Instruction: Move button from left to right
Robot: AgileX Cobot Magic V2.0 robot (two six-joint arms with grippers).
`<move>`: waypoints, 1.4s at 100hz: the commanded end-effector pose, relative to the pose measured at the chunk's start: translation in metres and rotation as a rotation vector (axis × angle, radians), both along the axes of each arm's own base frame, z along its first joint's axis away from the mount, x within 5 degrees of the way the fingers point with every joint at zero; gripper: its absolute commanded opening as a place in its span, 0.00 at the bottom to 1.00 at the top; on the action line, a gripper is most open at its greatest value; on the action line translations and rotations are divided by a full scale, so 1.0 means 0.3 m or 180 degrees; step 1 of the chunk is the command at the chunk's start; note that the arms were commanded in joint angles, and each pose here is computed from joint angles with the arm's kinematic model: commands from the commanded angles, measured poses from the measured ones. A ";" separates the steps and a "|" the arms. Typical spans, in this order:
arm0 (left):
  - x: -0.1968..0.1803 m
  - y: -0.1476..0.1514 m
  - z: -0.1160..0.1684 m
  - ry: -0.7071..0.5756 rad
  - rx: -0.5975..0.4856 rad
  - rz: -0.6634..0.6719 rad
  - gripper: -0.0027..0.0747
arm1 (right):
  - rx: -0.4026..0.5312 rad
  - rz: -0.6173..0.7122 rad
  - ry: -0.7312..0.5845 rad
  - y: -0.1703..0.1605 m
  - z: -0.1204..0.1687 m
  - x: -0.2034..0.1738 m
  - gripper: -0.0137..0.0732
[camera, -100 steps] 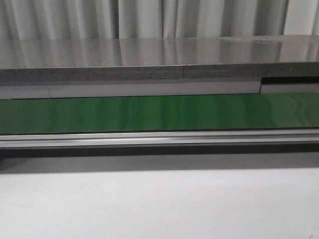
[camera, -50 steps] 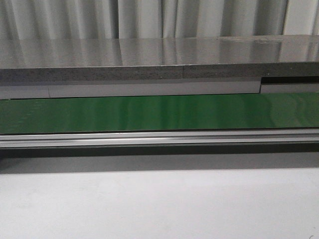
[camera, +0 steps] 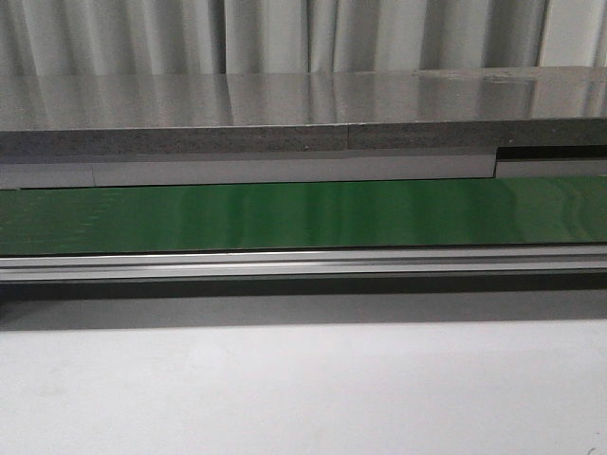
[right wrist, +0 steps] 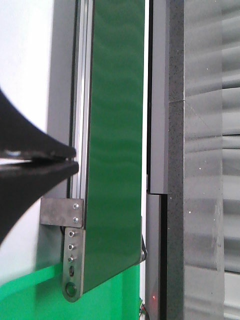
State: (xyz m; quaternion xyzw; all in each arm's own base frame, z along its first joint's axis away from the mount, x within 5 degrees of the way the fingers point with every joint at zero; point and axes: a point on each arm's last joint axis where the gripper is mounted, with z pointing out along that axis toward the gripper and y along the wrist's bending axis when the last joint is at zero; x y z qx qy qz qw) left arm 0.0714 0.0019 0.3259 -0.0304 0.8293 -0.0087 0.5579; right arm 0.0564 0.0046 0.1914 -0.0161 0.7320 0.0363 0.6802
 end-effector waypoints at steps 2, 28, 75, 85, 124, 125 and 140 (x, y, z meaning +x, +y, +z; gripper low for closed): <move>0.052 -0.001 0.073 0.0071 -0.0017 0.0008 0.01 | -0.0006 -0.0016 -0.0376 -0.002 0.046 -0.007 0.08; 0.138 -0.012 0.060 0.0505 -0.0179 -0.0032 0.01 | -0.0006 -0.0016 -0.0376 -0.002 0.046 -0.007 0.08; 0.150 -0.013 0.051 0.0585 -0.0178 -0.0029 0.06 | -0.0006 -0.0016 -0.0376 -0.002 0.046 -0.007 0.08; 0.149 -0.013 0.051 0.0590 -0.0178 -0.0029 0.28 | -0.0006 -0.0016 -0.0376 -0.002 0.046 -0.007 0.08; 0.151 -0.014 0.054 0.0549 -0.0193 -0.0034 0.95 | -0.0006 -0.0016 -0.0376 -0.002 0.046 -0.007 0.08; 0.151 -0.014 0.054 0.0549 -0.0193 -0.0034 0.95 | -0.0006 -0.0016 -0.0376 -0.002 0.046 -0.007 0.08; 0.151 -0.011 0.085 0.0471 -0.0157 -0.0030 0.91 | -0.0006 -0.0016 -0.0376 -0.002 0.046 -0.007 0.08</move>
